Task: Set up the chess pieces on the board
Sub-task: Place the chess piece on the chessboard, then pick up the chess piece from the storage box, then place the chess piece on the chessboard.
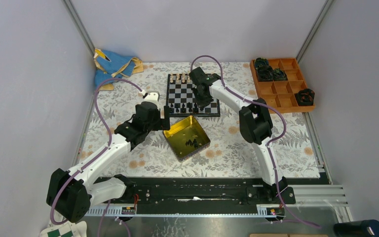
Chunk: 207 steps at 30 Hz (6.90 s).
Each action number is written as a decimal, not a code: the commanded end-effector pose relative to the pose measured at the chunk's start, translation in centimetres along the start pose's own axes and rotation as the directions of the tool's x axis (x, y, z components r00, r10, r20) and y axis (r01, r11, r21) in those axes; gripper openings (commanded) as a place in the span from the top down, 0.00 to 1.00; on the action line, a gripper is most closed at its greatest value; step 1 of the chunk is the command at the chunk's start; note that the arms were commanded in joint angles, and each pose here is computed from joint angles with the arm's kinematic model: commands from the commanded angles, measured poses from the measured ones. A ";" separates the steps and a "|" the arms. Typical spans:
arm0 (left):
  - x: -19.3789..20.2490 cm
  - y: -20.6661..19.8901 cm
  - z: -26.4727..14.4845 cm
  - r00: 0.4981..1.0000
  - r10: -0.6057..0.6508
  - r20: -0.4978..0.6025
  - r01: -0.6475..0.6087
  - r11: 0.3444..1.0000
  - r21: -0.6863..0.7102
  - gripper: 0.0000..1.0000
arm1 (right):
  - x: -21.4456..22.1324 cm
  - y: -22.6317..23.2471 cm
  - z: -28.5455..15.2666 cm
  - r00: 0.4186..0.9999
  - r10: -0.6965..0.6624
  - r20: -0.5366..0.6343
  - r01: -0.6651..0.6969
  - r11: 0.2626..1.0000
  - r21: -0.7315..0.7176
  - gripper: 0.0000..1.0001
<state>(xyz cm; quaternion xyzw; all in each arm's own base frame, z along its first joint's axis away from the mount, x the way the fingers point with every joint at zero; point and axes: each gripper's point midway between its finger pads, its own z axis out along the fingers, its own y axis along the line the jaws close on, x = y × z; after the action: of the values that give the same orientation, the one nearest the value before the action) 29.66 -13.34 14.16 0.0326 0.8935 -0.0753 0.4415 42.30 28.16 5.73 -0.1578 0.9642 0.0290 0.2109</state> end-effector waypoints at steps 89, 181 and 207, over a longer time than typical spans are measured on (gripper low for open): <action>-1.2 2.1 -1.3 0.992 -0.093 0.082 0.100 0.991 -0.091 0.01 | 12.9 13.7 -6.8 0.864 -0.477 0.158 0.501 0.794 -0.344 0.62; -2.4 3.7 -2.4 0.984 -0.105 0.145 0.123 0.985 -0.125 0.01 | -7.0 -1.3 -3.1 0.938 -0.210 0.276 0.162 0.969 0.187 1.00; -1.8 3.8 -1.8 0.986 -0.104 0.133 0.120 0.985 -0.124 0.01 | -4.2 -0.3 1.3 0.967 -0.192 0.167 0.172 0.977 0.125 1.00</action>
<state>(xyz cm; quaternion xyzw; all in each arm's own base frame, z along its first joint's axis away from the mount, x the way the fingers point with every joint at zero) 29.33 -9.60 16.13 -0.0478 0.8741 -0.0458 0.4811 46.05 28.31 4.78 -0.2425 0.9230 -0.0492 0.2948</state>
